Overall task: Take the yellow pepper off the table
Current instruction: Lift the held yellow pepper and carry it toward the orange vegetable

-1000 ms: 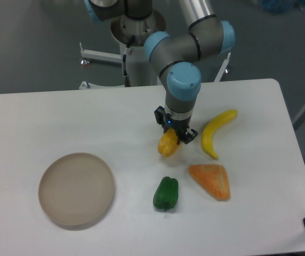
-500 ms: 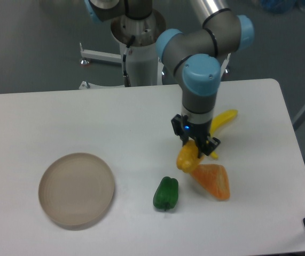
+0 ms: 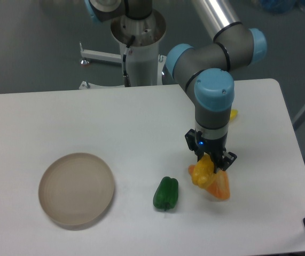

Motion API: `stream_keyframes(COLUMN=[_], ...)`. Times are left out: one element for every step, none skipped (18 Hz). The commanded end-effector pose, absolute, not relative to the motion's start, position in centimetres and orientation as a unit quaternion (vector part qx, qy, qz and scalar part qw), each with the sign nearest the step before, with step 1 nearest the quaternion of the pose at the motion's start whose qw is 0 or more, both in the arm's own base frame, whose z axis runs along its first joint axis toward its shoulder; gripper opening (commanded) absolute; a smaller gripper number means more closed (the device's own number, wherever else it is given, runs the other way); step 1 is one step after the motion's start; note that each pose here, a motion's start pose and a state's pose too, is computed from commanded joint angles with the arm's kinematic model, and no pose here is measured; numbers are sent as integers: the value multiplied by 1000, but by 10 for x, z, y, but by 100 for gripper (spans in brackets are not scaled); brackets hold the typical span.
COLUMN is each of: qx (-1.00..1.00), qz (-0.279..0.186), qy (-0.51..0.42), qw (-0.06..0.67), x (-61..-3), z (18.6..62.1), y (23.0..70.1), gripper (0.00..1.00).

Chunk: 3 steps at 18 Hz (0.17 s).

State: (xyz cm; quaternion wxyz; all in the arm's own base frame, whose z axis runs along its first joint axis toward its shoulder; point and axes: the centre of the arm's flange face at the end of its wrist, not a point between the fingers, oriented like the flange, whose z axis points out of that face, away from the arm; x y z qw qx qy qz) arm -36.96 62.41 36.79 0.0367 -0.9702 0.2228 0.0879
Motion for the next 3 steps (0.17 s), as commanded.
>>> stream_keyframes(qx=[-970, -971, -971], qz=[88, 88, 88], qy=[222, 221, 221], qw=[37, 36, 36], x=[-371, -372, -372], z=[368, 368, 368], y=[624, 622, 622], gripper=[31, 31, 31])
